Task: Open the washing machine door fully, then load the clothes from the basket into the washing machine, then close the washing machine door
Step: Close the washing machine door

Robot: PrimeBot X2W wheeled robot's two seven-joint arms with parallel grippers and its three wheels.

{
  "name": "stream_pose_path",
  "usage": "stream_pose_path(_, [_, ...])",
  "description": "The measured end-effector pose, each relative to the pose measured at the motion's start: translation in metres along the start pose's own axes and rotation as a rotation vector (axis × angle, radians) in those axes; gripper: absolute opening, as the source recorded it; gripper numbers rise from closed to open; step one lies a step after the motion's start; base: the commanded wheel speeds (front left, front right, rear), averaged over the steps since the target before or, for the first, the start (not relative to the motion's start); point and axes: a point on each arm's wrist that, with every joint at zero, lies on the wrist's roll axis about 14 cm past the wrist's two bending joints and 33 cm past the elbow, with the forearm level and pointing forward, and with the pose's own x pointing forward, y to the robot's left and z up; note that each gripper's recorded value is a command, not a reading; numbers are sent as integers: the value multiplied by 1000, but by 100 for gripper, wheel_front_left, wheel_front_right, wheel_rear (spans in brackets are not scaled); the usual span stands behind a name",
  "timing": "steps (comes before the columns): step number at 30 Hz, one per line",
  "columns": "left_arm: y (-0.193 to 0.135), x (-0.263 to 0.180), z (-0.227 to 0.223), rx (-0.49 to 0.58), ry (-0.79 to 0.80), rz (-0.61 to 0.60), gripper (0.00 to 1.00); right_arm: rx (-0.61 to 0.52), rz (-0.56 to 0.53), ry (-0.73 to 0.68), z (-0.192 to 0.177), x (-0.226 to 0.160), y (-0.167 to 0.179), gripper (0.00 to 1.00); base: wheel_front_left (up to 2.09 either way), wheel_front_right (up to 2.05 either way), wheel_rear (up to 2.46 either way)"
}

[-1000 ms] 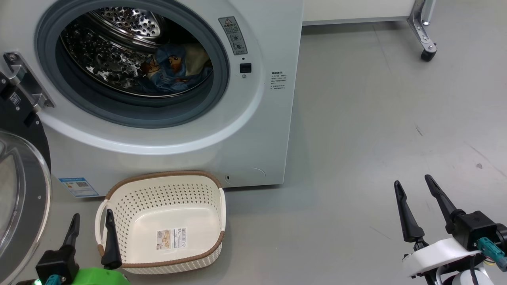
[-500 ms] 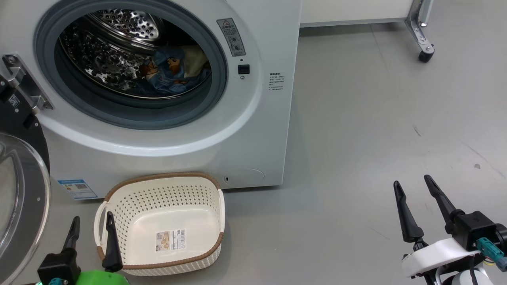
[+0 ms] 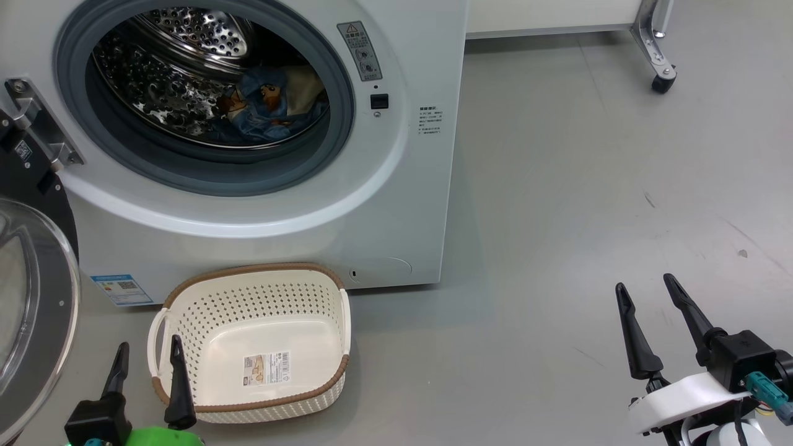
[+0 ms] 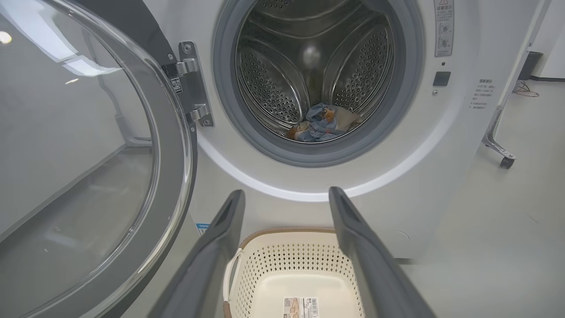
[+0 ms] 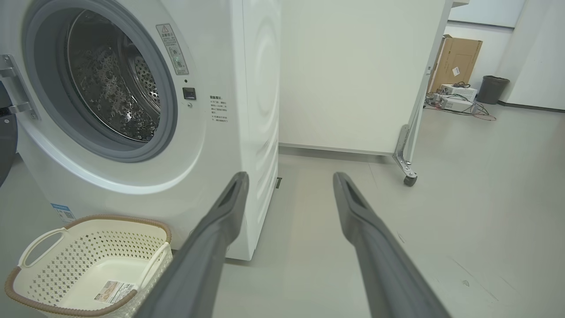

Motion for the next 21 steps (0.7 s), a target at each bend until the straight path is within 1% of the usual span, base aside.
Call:
stream_pose_path(14, [0,1,-1,4,2,12,100,1,-3,3,-1,0,-1,100,-53,53,0])
stream_pose_path(21, [0,1,0,4,0,10,100,1,-5,4,-1,0,-2,100,-73,73,0])
